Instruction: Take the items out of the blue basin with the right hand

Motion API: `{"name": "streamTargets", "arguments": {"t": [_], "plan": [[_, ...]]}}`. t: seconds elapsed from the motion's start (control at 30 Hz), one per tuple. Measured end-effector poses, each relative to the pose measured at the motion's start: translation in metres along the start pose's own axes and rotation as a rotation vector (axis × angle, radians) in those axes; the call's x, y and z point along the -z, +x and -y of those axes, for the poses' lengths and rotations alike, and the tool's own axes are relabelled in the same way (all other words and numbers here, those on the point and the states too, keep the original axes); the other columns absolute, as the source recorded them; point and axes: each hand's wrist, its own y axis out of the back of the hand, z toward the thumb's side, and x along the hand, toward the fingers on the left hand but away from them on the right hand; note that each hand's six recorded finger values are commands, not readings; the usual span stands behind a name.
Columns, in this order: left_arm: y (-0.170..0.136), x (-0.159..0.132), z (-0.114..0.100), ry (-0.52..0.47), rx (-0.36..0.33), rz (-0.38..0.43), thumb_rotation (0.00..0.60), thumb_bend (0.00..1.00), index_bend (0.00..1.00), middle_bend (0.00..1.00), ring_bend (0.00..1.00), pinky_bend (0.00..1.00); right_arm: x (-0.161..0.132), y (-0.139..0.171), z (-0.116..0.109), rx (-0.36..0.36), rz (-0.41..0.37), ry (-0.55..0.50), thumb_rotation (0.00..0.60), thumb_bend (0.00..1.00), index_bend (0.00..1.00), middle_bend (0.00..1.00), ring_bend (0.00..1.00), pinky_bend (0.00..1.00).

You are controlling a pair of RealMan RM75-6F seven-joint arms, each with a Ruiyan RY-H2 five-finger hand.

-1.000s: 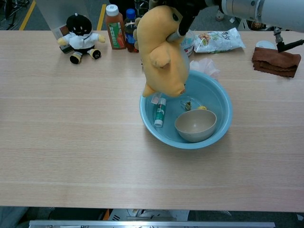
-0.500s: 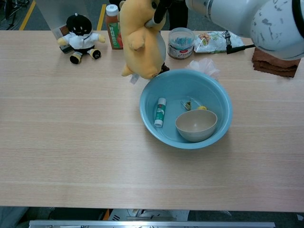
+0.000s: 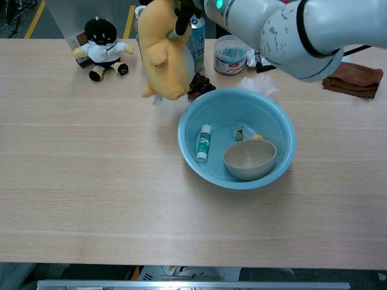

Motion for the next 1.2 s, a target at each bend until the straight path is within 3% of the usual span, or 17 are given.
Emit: {"name": "streamTargets", "arguments": {"t": [0.17, 0.43, 0.6, 0.67, 0.73, 1.0, 1.2], "plan": [[-0.001, 0.003, 0.001, -0.003, 0.001, -0.009, 0.600, 0.37, 0.26, 0.26, 0.25, 0.26, -0.001, 0.000, -0.002, 0.009, -0.012, 0.010, 0.600, 0.34, 0.02, 0.17, 0.14, 0.34], [-0.001, 0.003, 0.000, -0.004, -0.004, -0.005, 0.600, 0.37, 0.26, 0.26, 0.25, 0.26, -0.003, 0.014, -0.012, 0.036, -0.066, 0.032, 0.600, 0.33, 0.02, 0.17, 0.14, 0.34], [0.001, -0.001, 0.001, -0.003, 0.003, 0.011, 0.600, 0.37, 0.26, 0.26, 0.25, 0.26, 0.006, 0.018, -0.022, 0.074, -0.051, 0.060, 0.600, 0.31, 0.02, 0.18, 0.14, 0.34], [0.000, -0.001, -0.001, -0.006, -0.001, 0.013, 0.600, 0.37, 0.26, 0.26, 0.25, 0.26, 0.007, 0.020, -0.021, 0.057, -0.045, 0.042, 0.600, 0.30, 0.05, 0.19, 0.14, 0.35], [-0.002, 0.001, -0.001, -0.005, -0.002, 0.008, 0.600, 0.37, 0.26, 0.26, 0.25, 0.26, 0.005, 0.024, -0.020, 0.040, -0.058, 0.033, 0.600, 0.30, 0.13, 0.25, 0.18, 0.41], [-0.006, 0.009, -0.001, -0.010, -0.002, -0.008, 0.600, 0.37, 0.26, 0.26, 0.25, 0.26, -0.007, 0.061, -0.007, -0.079, -0.206, 0.108, 0.600, 0.29, 0.41, 0.43, 0.38, 0.63], [-0.011, 0.011, 0.002, -0.021, 0.002, -0.009, 0.600, 0.37, 0.26, 0.26, 0.25, 0.26, 0.006, 0.090, 0.017, -0.213, -0.266, 0.202, 0.600, 0.26, 0.46, 0.48, 0.45, 0.64]]}}
